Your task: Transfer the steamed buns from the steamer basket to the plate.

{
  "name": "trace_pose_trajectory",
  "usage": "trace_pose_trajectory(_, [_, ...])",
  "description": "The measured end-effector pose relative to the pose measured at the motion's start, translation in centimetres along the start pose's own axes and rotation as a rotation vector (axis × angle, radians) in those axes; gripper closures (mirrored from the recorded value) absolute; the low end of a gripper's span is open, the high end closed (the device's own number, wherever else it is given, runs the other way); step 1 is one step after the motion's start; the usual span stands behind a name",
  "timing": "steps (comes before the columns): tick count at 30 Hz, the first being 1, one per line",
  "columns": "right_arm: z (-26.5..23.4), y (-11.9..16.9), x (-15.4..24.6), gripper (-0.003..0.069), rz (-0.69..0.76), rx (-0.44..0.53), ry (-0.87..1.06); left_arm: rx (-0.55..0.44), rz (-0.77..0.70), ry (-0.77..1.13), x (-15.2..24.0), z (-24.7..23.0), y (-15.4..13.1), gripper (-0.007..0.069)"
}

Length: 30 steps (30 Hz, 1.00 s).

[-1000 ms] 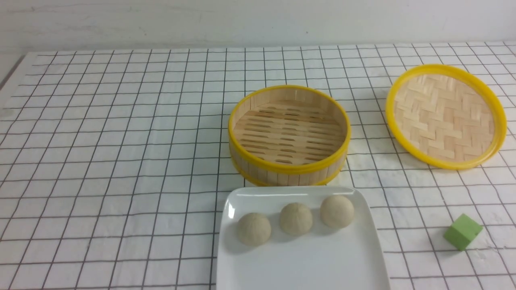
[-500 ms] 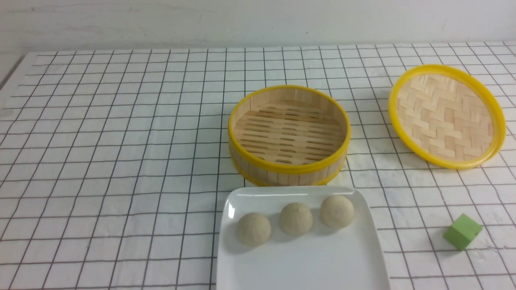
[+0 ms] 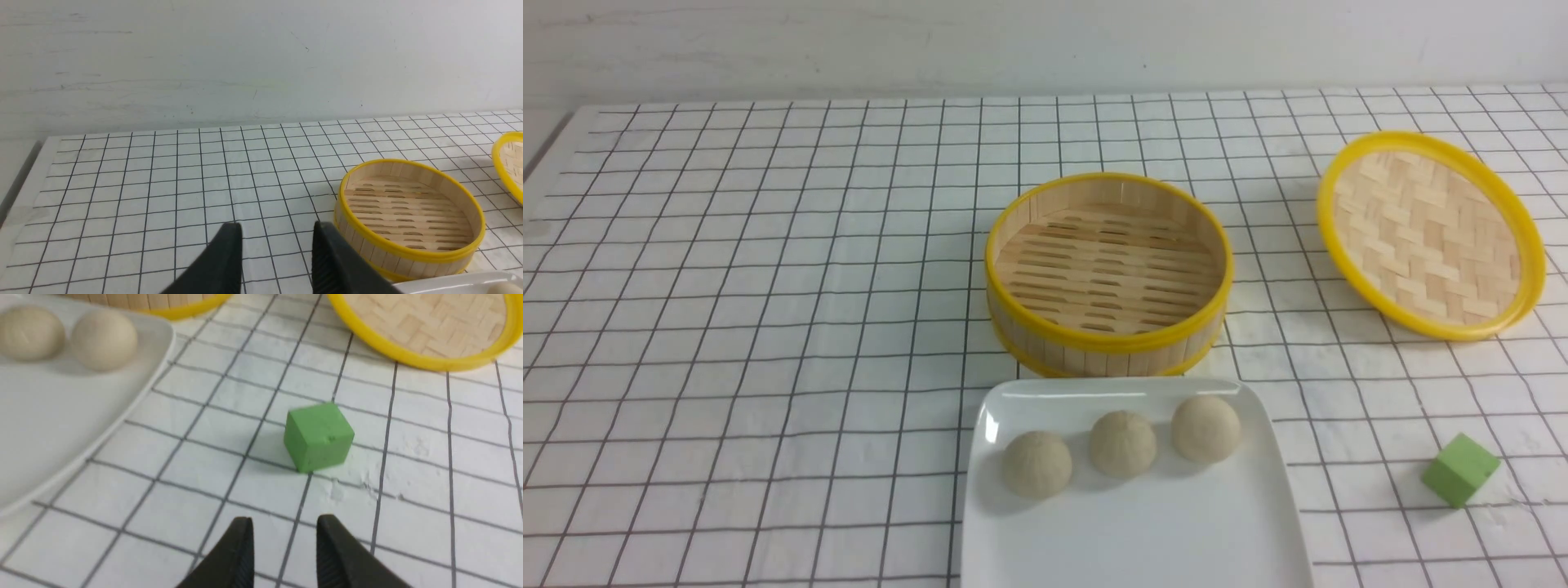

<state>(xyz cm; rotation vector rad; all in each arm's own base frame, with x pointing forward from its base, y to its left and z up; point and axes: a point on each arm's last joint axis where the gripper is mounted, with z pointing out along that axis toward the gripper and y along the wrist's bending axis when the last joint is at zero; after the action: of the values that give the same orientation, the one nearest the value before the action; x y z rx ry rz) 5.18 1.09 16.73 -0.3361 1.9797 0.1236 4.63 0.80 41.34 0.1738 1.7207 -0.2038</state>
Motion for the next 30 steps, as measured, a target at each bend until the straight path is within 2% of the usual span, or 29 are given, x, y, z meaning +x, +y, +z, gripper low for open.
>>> trace_pose_trajectory(4, [-0.1,0.1,-0.2,0.0416,-0.047,-0.012,-0.057,0.001,-0.002,0.000,0.0,0.0,0.0,0.0361])
trace_pose_trajectory(11, [-0.3,0.4,-0.3,0.0416,-0.019,-0.043,-0.102,0.007,-0.004,-0.007,-0.1,0.0,-0.1,0.0361])
trace_pose_trajectory(15, [-0.3,0.2,-0.3,0.0416,0.023,0.011,-0.098,0.010,-0.004,-0.014,-0.1,0.0,-0.1,0.0361])
trace_pose_trajectory(20, [-0.4,-0.6,-0.2,0.0416,0.093,0.156,-0.092,0.014,-0.002,-0.028,-0.3,0.0,-0.1,0.0361])
trace_pose_trajectory(30, [-0.7,-1.6,0.0,0.0416,0.176,0.351,-0.081,0.011,0.006,-0.039,-0.4,0.0,-0.1,0.0361])
